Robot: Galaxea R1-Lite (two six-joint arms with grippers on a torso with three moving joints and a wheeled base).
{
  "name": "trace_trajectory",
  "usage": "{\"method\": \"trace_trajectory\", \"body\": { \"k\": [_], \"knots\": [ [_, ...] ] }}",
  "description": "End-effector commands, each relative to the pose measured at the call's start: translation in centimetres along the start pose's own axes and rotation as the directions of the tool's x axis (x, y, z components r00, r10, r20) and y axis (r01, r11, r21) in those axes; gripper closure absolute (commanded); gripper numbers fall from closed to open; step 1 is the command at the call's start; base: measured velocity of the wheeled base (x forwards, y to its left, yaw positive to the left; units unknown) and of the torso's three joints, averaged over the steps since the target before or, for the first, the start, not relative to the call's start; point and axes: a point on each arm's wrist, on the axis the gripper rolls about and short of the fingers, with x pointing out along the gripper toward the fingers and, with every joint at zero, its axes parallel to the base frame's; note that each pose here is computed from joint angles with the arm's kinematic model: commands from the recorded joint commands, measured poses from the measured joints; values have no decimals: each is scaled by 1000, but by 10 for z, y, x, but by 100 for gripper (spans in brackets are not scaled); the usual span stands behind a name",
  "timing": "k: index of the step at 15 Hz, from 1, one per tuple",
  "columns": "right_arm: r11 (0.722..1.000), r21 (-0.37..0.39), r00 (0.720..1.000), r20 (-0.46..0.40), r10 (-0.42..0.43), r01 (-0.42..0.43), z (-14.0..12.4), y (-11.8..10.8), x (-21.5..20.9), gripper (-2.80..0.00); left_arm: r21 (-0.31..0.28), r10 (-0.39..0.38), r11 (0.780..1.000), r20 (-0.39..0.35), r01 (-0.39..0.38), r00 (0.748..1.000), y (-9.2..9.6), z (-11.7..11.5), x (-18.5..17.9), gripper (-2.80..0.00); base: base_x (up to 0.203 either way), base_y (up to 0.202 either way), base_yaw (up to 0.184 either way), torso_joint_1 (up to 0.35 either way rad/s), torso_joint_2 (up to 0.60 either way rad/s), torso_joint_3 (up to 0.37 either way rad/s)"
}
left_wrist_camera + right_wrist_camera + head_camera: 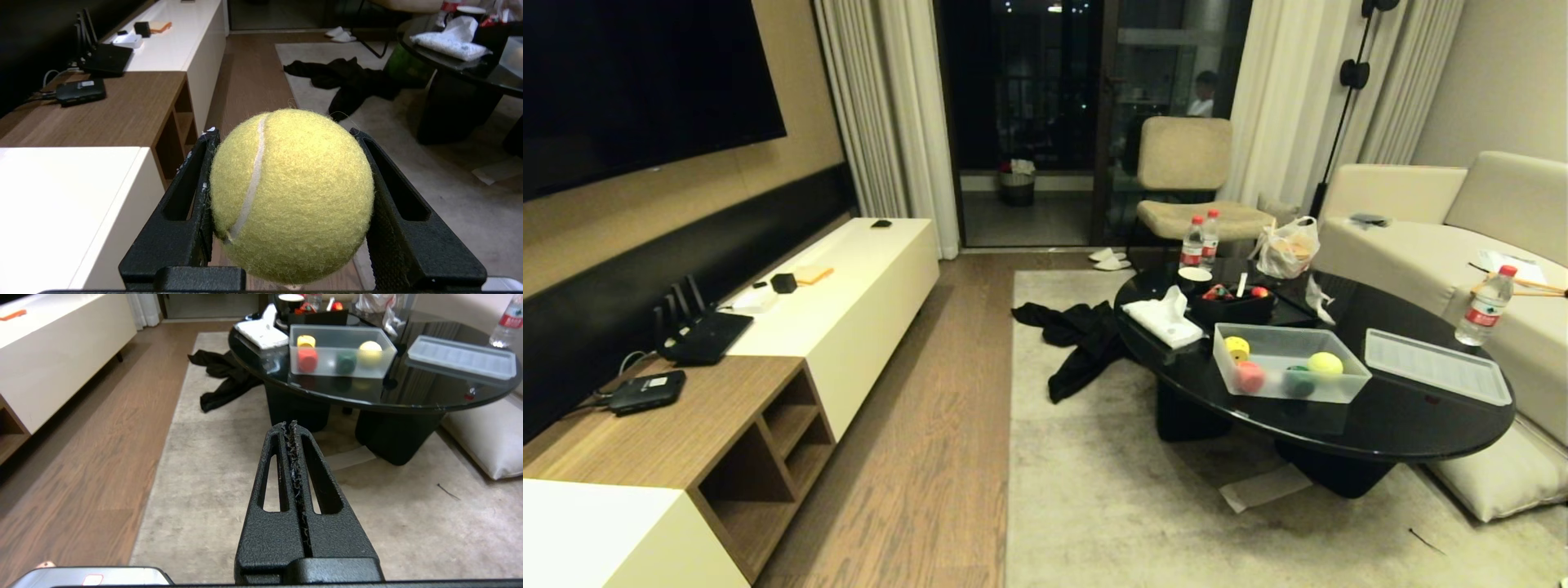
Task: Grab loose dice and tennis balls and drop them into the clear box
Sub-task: Put the ball in the box
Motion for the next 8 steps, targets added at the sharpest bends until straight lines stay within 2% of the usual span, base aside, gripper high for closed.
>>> {"method": "trace_trajectory", "body": {
  "k": [1, 8],
  "knots": [
    [1000, 0, 1000, -3, 0, 0, 0, 0, 0, 0, 0, -1, 1000, -2, 1, 1000, 0, 0, 0, 0, -2, -205, 37, 2, 0, 3],
    [1000, 0, 1000, -3, 0, 0, 0, 0, 0, 0, 0, -1, 1000, -2, 1, 1000, 0, 0, 0, 0, 0, -205, 13, 2, 1, 3]
  ]
}}
